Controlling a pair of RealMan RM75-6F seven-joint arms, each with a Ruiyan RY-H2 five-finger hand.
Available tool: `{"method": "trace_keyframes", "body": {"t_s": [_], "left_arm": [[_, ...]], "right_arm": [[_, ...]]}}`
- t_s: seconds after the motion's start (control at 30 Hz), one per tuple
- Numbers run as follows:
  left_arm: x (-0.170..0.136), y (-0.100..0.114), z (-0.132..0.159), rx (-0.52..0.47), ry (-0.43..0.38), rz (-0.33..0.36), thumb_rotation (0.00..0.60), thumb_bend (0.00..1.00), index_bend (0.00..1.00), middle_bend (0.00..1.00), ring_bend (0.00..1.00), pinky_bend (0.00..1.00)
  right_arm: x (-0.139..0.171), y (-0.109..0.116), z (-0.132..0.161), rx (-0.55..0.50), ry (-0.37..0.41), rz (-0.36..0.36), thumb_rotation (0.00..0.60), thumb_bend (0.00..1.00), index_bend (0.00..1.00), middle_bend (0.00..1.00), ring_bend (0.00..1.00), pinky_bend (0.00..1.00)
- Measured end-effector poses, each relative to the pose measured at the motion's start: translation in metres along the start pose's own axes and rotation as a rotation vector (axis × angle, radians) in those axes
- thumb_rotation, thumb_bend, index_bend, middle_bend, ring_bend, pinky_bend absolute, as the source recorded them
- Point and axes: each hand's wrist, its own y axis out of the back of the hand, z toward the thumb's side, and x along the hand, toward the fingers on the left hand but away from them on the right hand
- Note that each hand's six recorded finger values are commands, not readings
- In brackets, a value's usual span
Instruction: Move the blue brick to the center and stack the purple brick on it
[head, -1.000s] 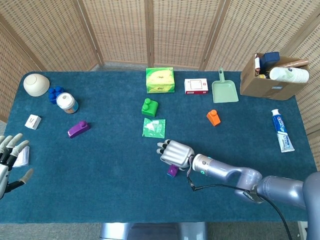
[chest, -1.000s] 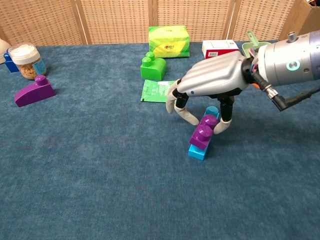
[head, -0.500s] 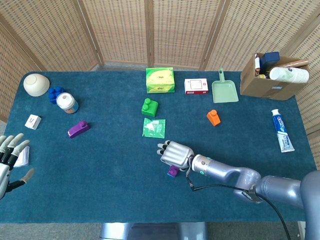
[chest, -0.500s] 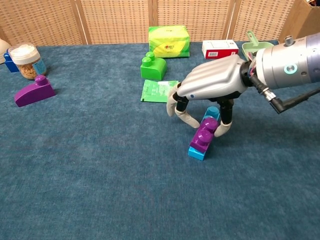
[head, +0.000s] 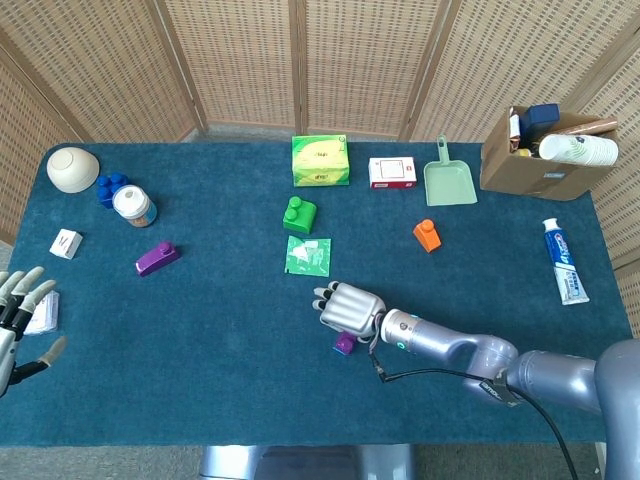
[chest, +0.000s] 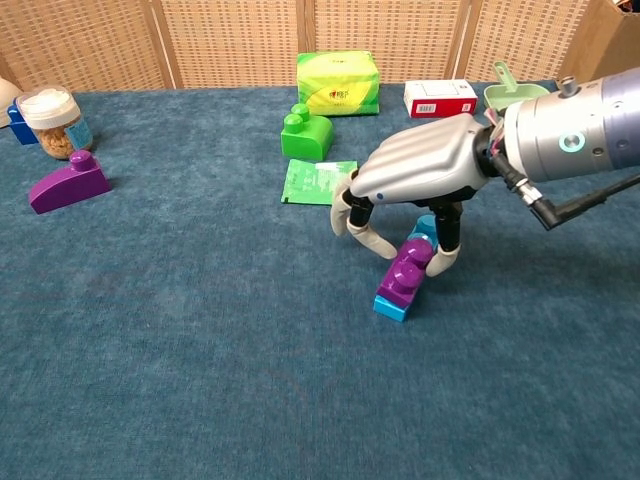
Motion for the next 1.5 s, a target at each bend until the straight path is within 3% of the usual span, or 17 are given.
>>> {"method": "trace_keyframes", "body": {"t_s": [0.4, 0.83, 1.03, 1.3, 1.5], "left_arm": [[-0.001, -0.001, 0.000, -0.003, 0.001, 0.002, 0.600, 0.33, 0.11, 0.00, 0.00, 0.00], [0.000, 0.000, 0.000, -0.005, -0.002, 0.003, 0.600, 0.33, 0.11, 0.00, 0.00, 0.00], [0.002, 0.003, 0.001, -0.001, -0.012, 0.010, 0.600, 0.33, 0.11, 0.00, 0.00, 0.00], [0.004, 0.006, 0.005, 0.000, -0.024, 0.015, 0.600, 0.33, 0.11, 0.00, 0.00, 0.00], [0.005, 0.007, 0.006, -0.001, -0.026, 0.014, 0.600, 0.33, 0.10, 0.00, 0.00, 0.00]], "right_arm": [[-0.002, -0.001, -0.001, -0.005, -0.005, 0.010, 0.600, 0.15, 0.56, 0.23, 0.11, 0.22], [0.001, 0.000, -0.006, -0.013, -0.022, 0.008, 0.600, 0.15, 0.32, 0.18, 0.06, 0.20], [0.008, 0.003, -0.007, -0.030, -0.032, -0.001, 0.600, 0.15, 0.26, 0.17, 0.05, 0.20], [0.021, 0.010, -0.012, -0.061, -0.050, -0.024, 0.600, 0.16, 0.24, 0.16, 0.03, 0.18], [0.032, 0.019, -0.013, -0.111, -0.062, -0.082, 0.600, 0.16, 0.24, 0.16, 0.02, 0.15]]}}
